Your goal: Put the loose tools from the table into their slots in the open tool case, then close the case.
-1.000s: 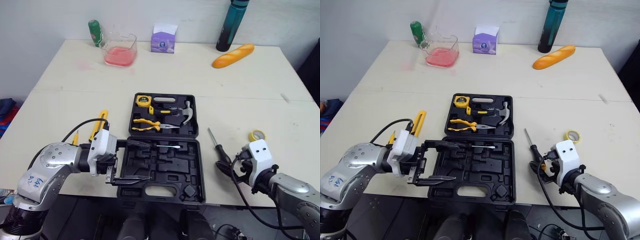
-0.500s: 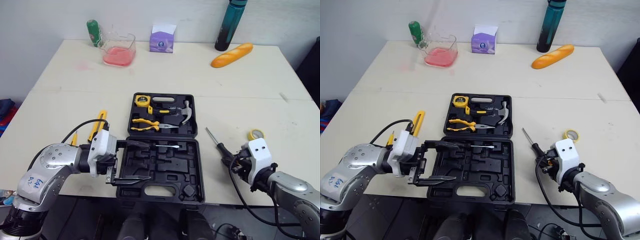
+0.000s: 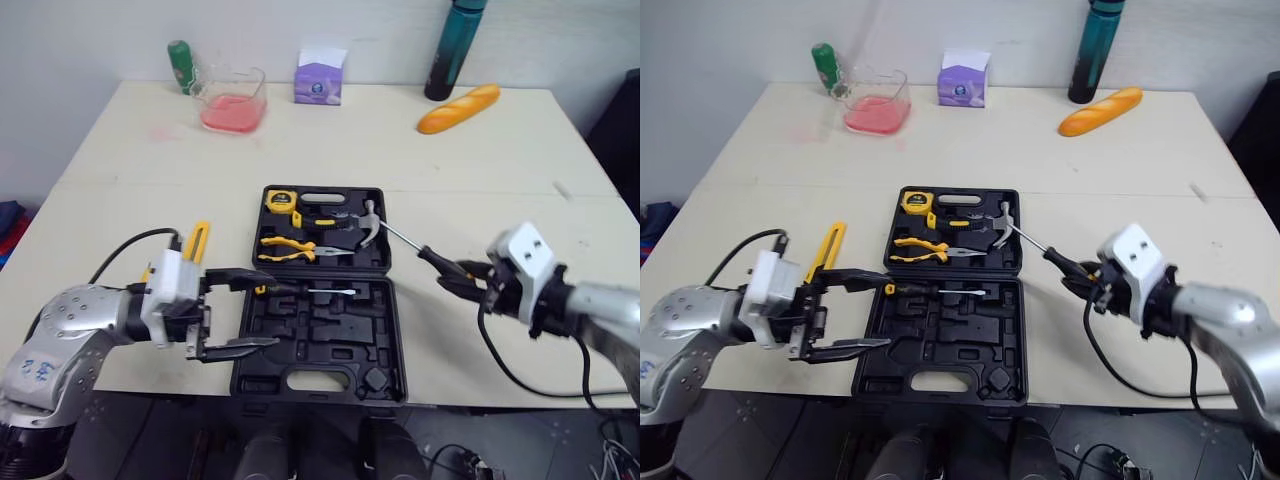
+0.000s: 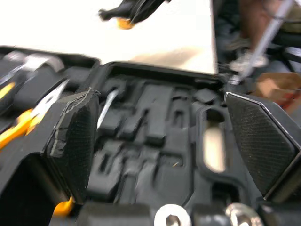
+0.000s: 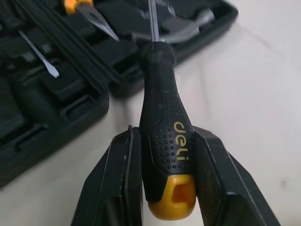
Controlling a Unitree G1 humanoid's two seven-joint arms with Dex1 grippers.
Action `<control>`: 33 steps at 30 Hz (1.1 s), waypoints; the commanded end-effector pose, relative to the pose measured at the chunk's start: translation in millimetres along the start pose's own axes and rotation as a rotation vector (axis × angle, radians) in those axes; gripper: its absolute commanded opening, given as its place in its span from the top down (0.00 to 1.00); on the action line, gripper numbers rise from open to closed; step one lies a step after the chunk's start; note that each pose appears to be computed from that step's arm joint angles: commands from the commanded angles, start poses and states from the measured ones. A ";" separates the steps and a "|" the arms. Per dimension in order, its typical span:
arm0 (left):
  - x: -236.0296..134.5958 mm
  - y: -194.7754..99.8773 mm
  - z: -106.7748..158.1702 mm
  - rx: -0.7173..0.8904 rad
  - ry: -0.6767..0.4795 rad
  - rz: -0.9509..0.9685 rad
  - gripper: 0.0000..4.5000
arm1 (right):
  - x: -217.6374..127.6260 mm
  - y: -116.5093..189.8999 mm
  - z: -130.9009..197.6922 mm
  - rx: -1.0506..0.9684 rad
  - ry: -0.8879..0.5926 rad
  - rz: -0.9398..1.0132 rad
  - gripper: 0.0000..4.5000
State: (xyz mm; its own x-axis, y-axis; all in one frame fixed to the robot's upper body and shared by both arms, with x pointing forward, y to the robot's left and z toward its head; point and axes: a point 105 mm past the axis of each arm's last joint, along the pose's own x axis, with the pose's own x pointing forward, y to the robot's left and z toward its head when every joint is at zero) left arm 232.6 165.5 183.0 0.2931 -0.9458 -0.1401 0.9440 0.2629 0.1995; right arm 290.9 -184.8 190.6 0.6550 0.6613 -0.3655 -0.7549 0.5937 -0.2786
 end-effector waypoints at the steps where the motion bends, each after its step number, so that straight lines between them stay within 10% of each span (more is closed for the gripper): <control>1: -16.3 2.5 2.5 0.038 0.023 0.059 0.00 | 3.1 13.5 17.0 -0.115 0.016 0.167 0.78; 11: -28.8 2.2 -6.7 0.026 0.057 0.176 0.00 | 33.6 52.6 37.7 -0.289 0.083 0.483 0.78; 33: -34.5 0.6 -12.3 0.007 0.116 0.200 0.00 | 76.6 69.4 14.9 -0.389 0.209 0.487 0.78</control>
State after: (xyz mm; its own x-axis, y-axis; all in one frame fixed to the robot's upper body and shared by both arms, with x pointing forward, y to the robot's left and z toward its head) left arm 227.0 200.9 167.2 0.4854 -0.8486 -0.2104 0.8714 0.4503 0.1946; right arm 289.8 -88.9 152.8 0.2372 0.6777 -0.6960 -0.9542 0.0280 -0.2979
